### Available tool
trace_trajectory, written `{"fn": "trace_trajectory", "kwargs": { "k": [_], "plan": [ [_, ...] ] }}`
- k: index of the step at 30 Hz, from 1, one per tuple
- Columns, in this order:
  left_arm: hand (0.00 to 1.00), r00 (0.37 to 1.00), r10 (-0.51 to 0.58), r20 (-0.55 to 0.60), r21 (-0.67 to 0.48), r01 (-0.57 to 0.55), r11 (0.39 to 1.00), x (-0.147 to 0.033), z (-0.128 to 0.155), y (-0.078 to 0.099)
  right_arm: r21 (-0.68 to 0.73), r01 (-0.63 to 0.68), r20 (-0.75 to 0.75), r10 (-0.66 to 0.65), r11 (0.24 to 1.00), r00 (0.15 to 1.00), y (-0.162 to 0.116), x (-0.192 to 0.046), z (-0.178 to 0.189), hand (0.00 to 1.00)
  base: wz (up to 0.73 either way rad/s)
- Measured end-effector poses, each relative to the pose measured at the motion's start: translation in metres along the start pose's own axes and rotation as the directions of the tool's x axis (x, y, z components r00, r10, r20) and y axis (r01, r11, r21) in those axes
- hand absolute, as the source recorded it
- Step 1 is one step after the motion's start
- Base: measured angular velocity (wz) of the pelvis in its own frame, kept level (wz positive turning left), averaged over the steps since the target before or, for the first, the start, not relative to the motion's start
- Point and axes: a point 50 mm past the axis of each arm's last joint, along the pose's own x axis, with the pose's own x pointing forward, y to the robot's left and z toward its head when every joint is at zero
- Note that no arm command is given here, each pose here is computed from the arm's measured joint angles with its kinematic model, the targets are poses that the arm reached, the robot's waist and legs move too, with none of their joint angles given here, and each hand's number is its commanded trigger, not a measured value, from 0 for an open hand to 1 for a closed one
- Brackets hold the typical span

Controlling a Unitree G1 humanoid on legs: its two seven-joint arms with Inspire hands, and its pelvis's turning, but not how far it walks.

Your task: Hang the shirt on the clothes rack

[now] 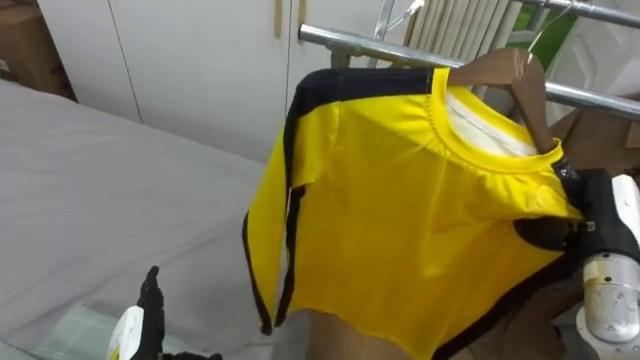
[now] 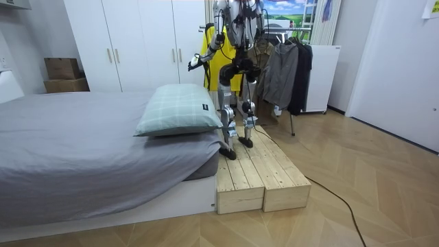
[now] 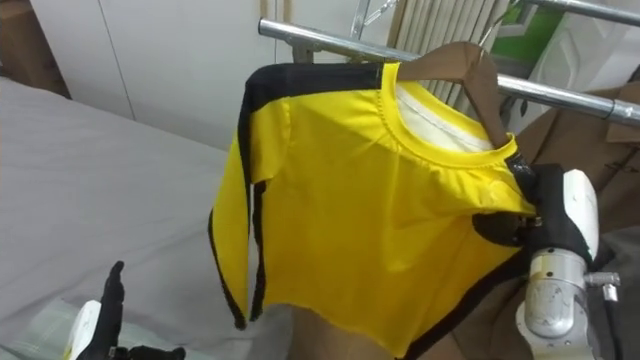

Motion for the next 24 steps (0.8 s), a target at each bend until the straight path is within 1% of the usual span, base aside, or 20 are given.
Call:
{"fn": "trace_trajectory", "kwargs": {
  "k": [6,14,18,24],
  "plan": [
    [0.00,1.000,-0.011,0.009,0.025,0.011,1.000,0.000,0.000,0.000,0.051,-0.016,-0.052,0.018,0.999,0.998,0.003,0.006,-0.004,1.00,0.03],
    [0.00,0.999,-0.027,0.032,0.039,0.025,0.999,0.003,0.005,0.000,0.038,-0.052,-0.078,0.054,0.998,0.995,0.000,0.008,-0.011,1.00,0.02],
    [0.00,0.998,-0.028,0.050,0.042,0.026,0.999,0.005,0.007,0.002,0.043,-0.069,-0.127,0.074,0.997,0.989,0.003,0.011,-0.019,1.00,0.01],
    [0.00,0.996,-0.027,0.081,0.031,0.024,0.999,0.005,0.010,0.002,0.057,-0.099,-0.167,0.107,0.994,0.980,0.006,0.009,-0.029,1.00,0.00]
  ]
}}
